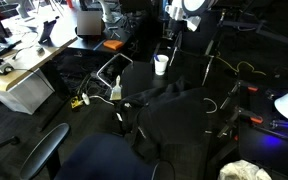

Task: Take the blue pen out of the white cup

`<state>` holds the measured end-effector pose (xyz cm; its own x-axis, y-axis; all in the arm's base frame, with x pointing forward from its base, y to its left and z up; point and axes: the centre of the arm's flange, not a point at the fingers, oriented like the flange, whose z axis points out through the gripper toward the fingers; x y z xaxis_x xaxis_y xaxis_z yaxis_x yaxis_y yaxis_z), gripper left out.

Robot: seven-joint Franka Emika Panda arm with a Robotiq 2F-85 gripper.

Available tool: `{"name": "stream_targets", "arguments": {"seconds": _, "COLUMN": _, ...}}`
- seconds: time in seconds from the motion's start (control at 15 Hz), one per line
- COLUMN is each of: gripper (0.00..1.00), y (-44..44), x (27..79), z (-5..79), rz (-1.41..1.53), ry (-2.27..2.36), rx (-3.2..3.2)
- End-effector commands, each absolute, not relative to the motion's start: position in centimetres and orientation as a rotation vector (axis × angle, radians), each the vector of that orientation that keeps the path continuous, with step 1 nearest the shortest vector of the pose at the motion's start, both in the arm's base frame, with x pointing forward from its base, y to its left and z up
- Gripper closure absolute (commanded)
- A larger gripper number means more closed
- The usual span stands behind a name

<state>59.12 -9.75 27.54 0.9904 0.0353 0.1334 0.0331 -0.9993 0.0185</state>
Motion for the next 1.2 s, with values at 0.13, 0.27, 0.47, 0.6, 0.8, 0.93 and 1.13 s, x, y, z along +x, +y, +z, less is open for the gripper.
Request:
{"name": "stream_targets", "arguments": {"seconds": 0.13, "gripper": 0.56, "y": -10.2, "x": 62.5, "z": 25.5, "rz": 0.164, "ry": -0.009, "rx": 3.116}}
{"name": "stream_targets", "arguments": {"seconds": 0.27, "gripper": 0.54, "y": -10.4, "x": 63.3, "z": 24.7, "rz": 0.15, "ry": -0.013, "rx": 3.119}}
{"name": "stream_targets", "arguments": {"seconds": 0.47, "gripper": 0.52, "y": -10.7, "x": 64.4, "z": 23.7, "rz": 0.133, "ry": -0.013, "rx": 3.122}}
{"name": "stream_targets", "arguments": {"seconds": 0.6, "gripper": 0.52, "y": -10.9, "x": 65.1, "z": 23.0, "rz": 0.127, "ry": -0.014, "rx": 3.122}}
{"name": "stream_targets", "arguments": {"seconds": 0.8, "gripper": 0.53, "y": -11.0, "x": 65.8, "z": 22.1, "rz": 0.109, "ry": -0.011, "rx": 3.128}}
{"name": "stream_targets", "arguments": {"seconds": 0.93, "gripper": 0.52, "y": -10.9, "x": 66.0, "z": 21.5, "rz": 0.091, "ry": -0.008, "rx": 3.13}}
{"name": "stream_targets", "arguments": {"seconds": 1.13, "gripper": 0.52, "y": -10.8, "x": 66.1, "z": 20.6, "rz": 0.078, "ry": -0.002, "rx": 3.136}}
